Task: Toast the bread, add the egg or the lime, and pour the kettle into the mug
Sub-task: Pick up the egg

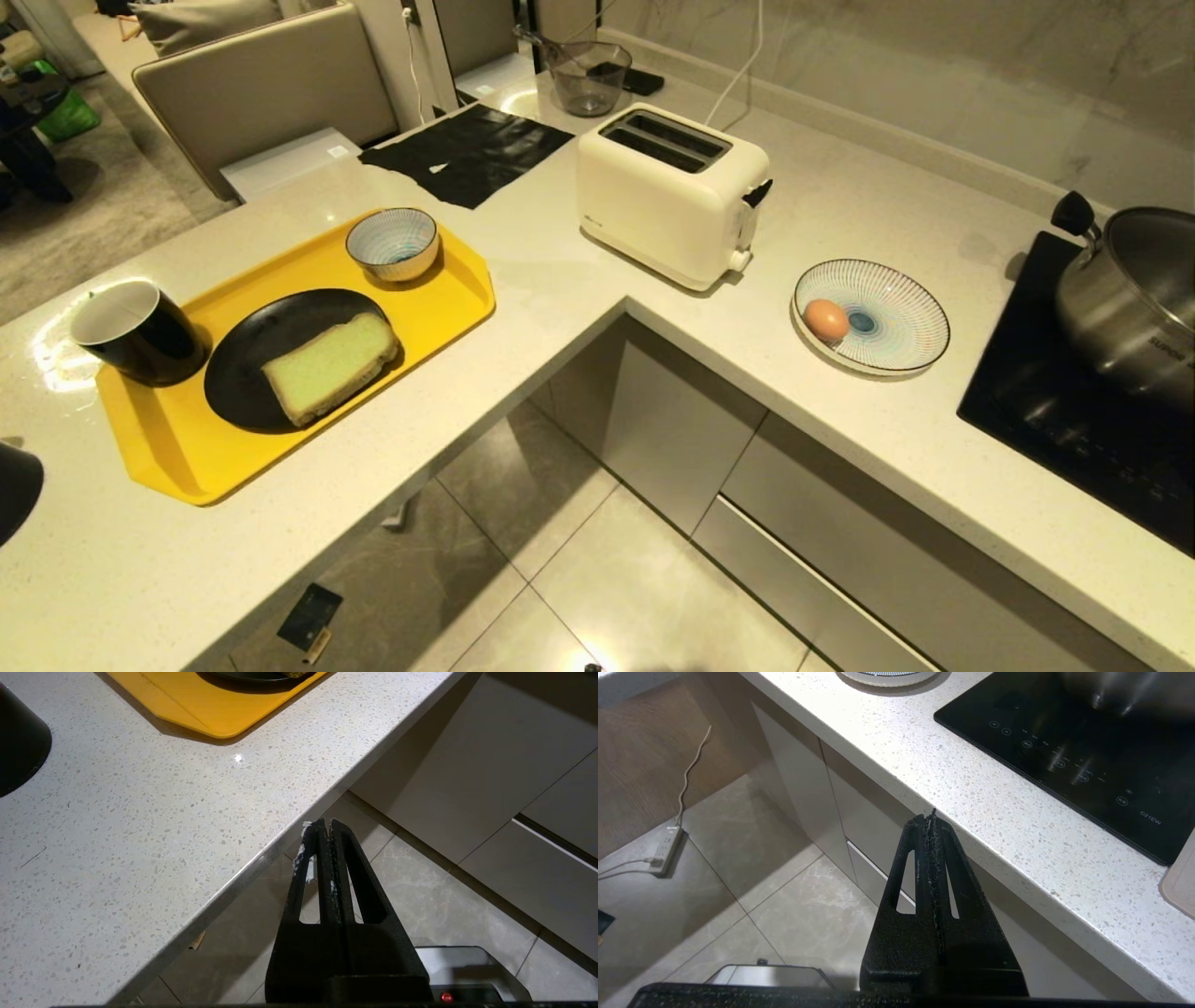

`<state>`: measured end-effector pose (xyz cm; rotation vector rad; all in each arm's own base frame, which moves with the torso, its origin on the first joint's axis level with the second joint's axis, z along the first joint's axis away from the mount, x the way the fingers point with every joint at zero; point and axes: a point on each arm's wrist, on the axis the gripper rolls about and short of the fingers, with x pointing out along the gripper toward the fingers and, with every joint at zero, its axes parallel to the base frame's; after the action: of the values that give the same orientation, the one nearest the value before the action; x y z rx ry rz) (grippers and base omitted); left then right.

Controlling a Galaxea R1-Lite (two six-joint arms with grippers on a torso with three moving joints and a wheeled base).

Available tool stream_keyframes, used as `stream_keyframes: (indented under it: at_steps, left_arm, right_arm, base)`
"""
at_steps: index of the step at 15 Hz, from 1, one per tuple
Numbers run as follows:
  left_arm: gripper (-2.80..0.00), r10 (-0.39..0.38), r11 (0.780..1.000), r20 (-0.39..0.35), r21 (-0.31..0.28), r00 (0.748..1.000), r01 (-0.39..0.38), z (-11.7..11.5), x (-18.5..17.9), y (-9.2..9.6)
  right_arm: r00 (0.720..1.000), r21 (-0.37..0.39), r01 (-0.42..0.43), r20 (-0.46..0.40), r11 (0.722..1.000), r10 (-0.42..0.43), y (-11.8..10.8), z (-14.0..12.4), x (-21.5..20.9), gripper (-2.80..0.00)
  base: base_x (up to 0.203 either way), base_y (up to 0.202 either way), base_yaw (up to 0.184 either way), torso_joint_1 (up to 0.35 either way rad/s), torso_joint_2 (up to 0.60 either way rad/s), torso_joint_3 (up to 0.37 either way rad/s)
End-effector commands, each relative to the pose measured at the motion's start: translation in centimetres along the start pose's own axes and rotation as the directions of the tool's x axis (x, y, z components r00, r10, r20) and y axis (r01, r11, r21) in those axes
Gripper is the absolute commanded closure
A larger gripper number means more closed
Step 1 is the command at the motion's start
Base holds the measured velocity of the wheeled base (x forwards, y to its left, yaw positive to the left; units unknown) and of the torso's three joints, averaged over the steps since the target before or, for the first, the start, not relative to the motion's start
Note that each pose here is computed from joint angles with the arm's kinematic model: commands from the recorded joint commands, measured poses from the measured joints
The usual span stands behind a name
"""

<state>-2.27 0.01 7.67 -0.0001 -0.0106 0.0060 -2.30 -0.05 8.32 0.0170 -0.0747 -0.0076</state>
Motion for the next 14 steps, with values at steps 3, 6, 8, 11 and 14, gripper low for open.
stream_keyframes:
  at_steps: [3,6,8,11,14]
  left_arm:
    - [0.0,0.0,1.0,0.0,0.0,1.0,0.0,0.01,0.01,0.0]
    - [0.0,0.0,1.0,0.0,0.0,1.0,0.0,0.01,0.01,0.0]
    - [0.0,0.002,1.0,0.0,0.0,1.0,-0.002,0.01,0.01,0.0]
    - [0.0,0.0,1.0,0.0,0.0,1.0,0.0,0.01,0.01,0.0]
    - [0.0,0.002,1.0,0.0,0.0,1.0,-0.002,0.01,0.01,0.0]
  right_arm:
    - [1.0,-0.006,0.001,-0.026,1.0,-0.001,-0.01,-0.73,0.16,0.0]
    - [1.0,-0.004,0.001,-0.026,1.0,-0.001,-0.01,-0.73,0.16,0.0]
    - [1.0,-0.004,-0.002,-0.029,1.0,0.002,-0.01,-0.76,0.16,0.0]
    - [1.0,-0.006,-0.003,-0.029,1.0,0.003,0.0,-0.76,0.16,0.0]
    - [1.0,-0.006,-0.005,-0.03,1.0,0.005,0.0,-0.76,0.17,0.0]
  base:
    - [0.0,0.0,0.0,0.0,0.0,0.0]
    - [0.0,0.0,0.0,0.0,0.0,0.0]
    - [0.0,0.0,0.0,0.0,0.0,0.0]
    - [0.0,0.0,0.0,0.0,0.0,0.0]
    - [0.0,0.0,0.0,0.0,0.0,0.0]
